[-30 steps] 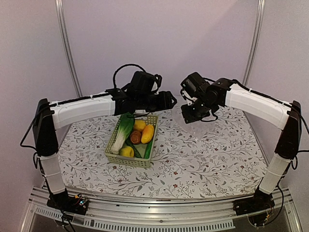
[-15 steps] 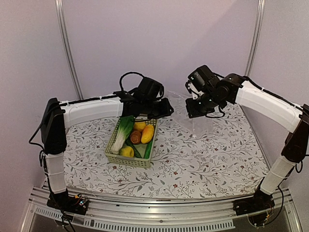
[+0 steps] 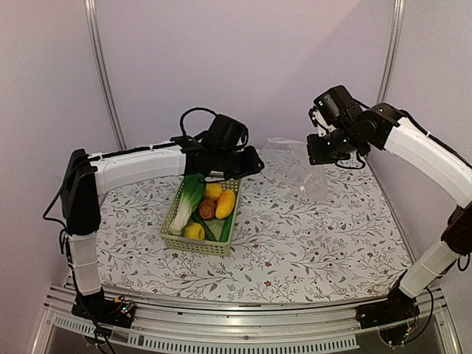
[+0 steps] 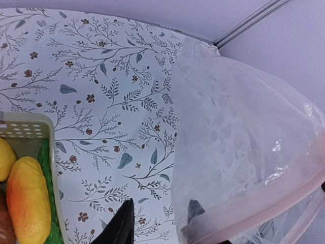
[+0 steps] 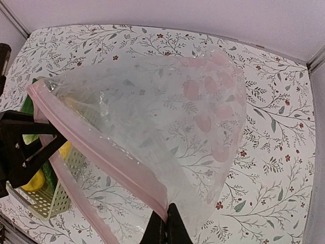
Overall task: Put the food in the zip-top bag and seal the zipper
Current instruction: Open the zipper food storage bag at the center of the board.
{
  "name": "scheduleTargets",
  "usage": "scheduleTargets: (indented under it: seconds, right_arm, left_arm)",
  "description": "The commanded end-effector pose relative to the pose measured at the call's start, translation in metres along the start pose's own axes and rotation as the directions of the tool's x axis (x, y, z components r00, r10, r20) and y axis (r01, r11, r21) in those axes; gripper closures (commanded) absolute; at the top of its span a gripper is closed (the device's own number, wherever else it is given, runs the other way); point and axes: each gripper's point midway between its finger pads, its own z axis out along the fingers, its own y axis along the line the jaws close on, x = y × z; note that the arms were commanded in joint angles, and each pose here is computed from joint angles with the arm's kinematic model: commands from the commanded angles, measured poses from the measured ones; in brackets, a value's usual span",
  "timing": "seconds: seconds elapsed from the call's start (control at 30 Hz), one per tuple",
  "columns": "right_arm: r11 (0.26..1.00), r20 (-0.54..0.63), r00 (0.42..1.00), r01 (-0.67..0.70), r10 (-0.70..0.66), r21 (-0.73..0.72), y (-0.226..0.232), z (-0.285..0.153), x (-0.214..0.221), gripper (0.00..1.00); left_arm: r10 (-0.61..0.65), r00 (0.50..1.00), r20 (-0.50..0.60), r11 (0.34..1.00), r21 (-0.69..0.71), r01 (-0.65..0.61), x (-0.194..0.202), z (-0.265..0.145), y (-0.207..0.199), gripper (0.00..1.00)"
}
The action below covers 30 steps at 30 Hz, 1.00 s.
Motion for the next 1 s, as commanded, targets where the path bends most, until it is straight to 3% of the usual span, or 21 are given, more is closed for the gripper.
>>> scheduleTargets:
  seconds: [0.0,0.13,0.23,0.27,0.3,0.4,0.5,0.83,0.97]
  right_arm:
    - [0.999,0.034,0.999,-0.019,0.018,0.030,-0.009,-0.009,-0.007,1.00]
    - [0.998,0.020,1.000,-0.010,0.008,0.057,-0.015,-0.002,-0.007,1.00]
    - [0.998,0.020,1.000,-0.023,0.022,0.063,-0.023,0.002,-0.010,1.00]
    - [0.998,0.021,0.999,-0.029,0.028,0.059,-0.026,0.004,-0.012,1.00]
    - [0.998,0.019,0.999,-0.037,0.036,0.054,-0.030,0.005,-0.013,1.00]
    - [0.997,0.018,0.998,-0.056,0.055,0.060,-0.043,0.010,-0.018,1.00]
    - [0.994,0.032,0.998,-0.065,0.062,0.083,-0.060,0.010,-0.026,1.00]
    - [0.961,0.095,0.991,-0.116,0.095,0.250,-0.151,-0.013,-0.051,0.99]
    - [0.954,0.119,0.986,-0.148,0.121,0.261,-0.161,-0.020,-0.052,0.99]
  left_arm:
    - [0.074,0.997,0.029,0.995,0.065,-0.076,-0.015,-0.005,-0.017,0.58]
    - [0.268,0.952,0.149,0.908,0.291,-0.302,-0.028,-0.033,-0.095,0.35]
    - [0.349,0.903,0.251,0.875,0.258,-0.410,-0.043,-0.053,-0.116,0.22]
    - [0.347,0.899,0.268,0.878,0.245,-0.412,-0.049,-0.059,-0.117,0.04]
    - [0.338,0.894,0.295,0.887,0.217,-0.407,-0.057,-0.066,-0.114,0.01]
    - [0.326,0.876,0.356,0.885,0.209,-0.415,-0.068,-0.094,-0.113,0.00]
    - [0.311,0.895,0.320,0.906,0.186,-0.381,-0.068,-0.111,-0.095,0.00]
    - [0.382,0.860,0.339,0.924,-0.126,-0.361,-0.069,-0.147,-0.009,0.00]
    - [0.263,0.908,0.325,0.917,-0.378,-0.131,-0.078,-0.158,0.069,0.00]
